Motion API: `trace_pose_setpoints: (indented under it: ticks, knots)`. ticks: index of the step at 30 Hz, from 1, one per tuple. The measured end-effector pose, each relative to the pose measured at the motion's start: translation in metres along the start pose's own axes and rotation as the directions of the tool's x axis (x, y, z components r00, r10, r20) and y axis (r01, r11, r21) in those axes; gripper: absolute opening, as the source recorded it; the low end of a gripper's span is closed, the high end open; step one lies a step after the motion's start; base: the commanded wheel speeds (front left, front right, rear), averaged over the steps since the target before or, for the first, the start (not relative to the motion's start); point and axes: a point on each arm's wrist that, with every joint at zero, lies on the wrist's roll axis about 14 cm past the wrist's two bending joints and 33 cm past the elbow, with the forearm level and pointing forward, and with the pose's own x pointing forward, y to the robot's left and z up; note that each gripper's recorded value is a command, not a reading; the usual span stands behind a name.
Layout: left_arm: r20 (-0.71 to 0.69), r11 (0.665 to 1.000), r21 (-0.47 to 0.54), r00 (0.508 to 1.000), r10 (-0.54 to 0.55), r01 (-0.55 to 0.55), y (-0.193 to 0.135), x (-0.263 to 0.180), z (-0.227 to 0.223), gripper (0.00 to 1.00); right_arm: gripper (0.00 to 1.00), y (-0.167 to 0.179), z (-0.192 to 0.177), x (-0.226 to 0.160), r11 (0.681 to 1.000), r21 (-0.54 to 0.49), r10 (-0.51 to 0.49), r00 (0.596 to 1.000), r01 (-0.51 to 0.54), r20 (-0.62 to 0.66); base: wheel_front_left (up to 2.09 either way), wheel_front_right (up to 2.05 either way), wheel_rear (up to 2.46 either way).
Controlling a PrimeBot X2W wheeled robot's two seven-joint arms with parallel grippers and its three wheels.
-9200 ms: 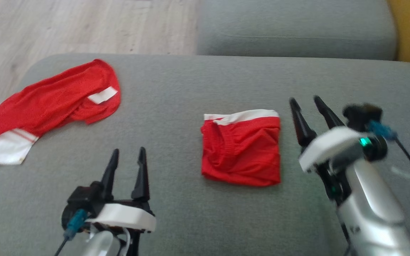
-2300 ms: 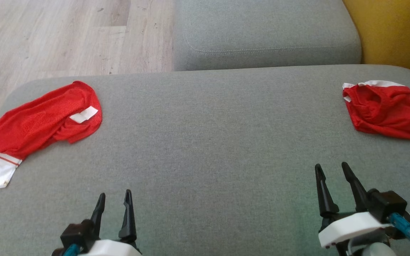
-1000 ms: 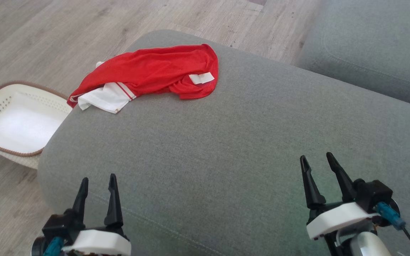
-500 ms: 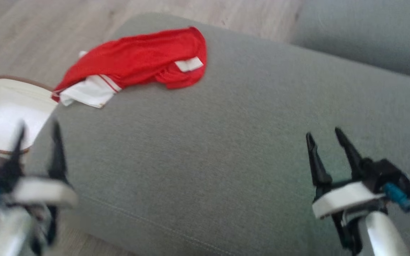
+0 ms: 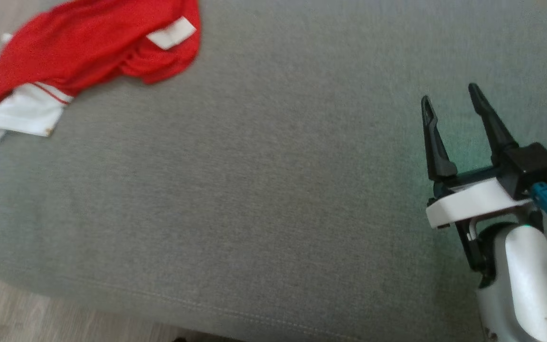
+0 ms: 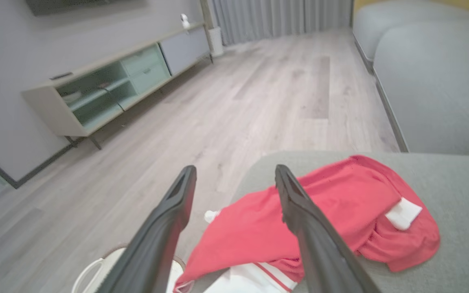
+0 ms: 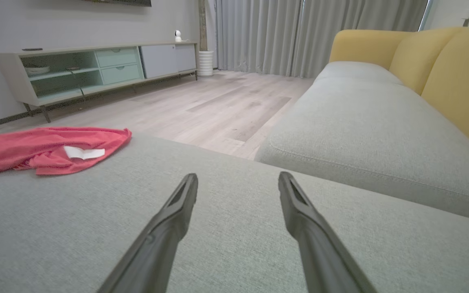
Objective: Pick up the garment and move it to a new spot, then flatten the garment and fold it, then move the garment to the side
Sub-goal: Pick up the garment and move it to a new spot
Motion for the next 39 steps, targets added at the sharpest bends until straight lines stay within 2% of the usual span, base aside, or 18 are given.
trace_pose_setpoints:
  ticks: [5,10,16,19,20,21,22,23,26,31,39]
  knots:
    - [-0.165,0.993,0.027,0.981,-0.106,0.112,-0.048,0.042,-0.043,1.00,1.00,-0.016,-0.028,0.006,1.000,-0.008,-0.029,0.997,0.029,-0.066,0.00,0.00,0.00]
    - [-0.313,0.982,0.019,0.934,-0.173,0.188,-0.091,0.067,-0.096,1.00,1.00,-0.031,-0.058,0.006,0.998,-0.019,-0.064,0.989,0.062,-0.134,0.00,0.00,0.00]
    - [-0.453,0.983,0.016,0.877,-0.156,0.183,-0.102,0.084,-0.152,1.00,1.00,-0.047,-0.081,0.008,0.995,-0.024,-0.098,0.979,0.095,-0.177,0.00,0.00,0.00]
    - [-0.487,0.982,0.011,0.859,-0.160,0.189,-0.105,0.086,-0.162,1.00,1.00,-0.051,-0.083,0.007,0.994,-0.026,-0.107,0.978,0.104,-0.182,0.00,0.00,0.00]
    - [-0.498,0.981,0.011,0.852,-0.162,0.193,-0.106,0.088,-0.164,0.86,1.00,-0.052,-0.085,0.006,0.994,-0.027,-0.111,0.976,0.108,-0.185,0.00,0.00,0.00]
    - [-0.506,0.981,0.011,0.847,-0.163,0.195,-0.107,0.089,-0.166,0.47,1.00,-0.054,-0.086,0.005,0.993,-0.027,-0.115,0.975,0.112,-0.188,0.00,0.00,0.00]
    - [-0.509,0.980,0.010,0.844,-0.168,0.201,-0.108,0.091,-0.166,0.29,1.00,-0.055,-0.087,0.004,0.993,-0.029,-0.119,0.974,0.116,-0.191,0.00,0.00,0.00]
    - [-0.510,0.979,0.007,0.843,-0.170,0.202,-0.110,0.093,-0.166,0.00,1.00,-0.057,-0.087,0.003,0.992,-0.029,-0.123,0.974,0.119,-0.193,0.00,0.00,0.00]
    - [-0.509,0.977,0.007,0.842,-0.179,0.212,-0.113,0.095,-0.164,0.00,1.00,-0.060,-0.085,0.002,0.991,-0.032,-0.134,0.973,0.130,-0.186,0.00,0.00,0.00]
    - [-0.470,0.975,0.040,0.865,-0.173,0.217,-0.107,0.095,-0.151,0.00,1.00,-0.065,-0.074,-0.003,0.988,-0.023,-0.151,0.976,0.150,-0.156,0.00,0.00,0.00]
    - [-0.236,0.958,0.185,0.956,-0.173,0.219,-0.090,0.102,-0.051,0.00,1.00,-0.071,-0.039,-0.018,0.983,0.012,-0.183,0.981,0.184,-0.068,0.00,0.00,0.00]
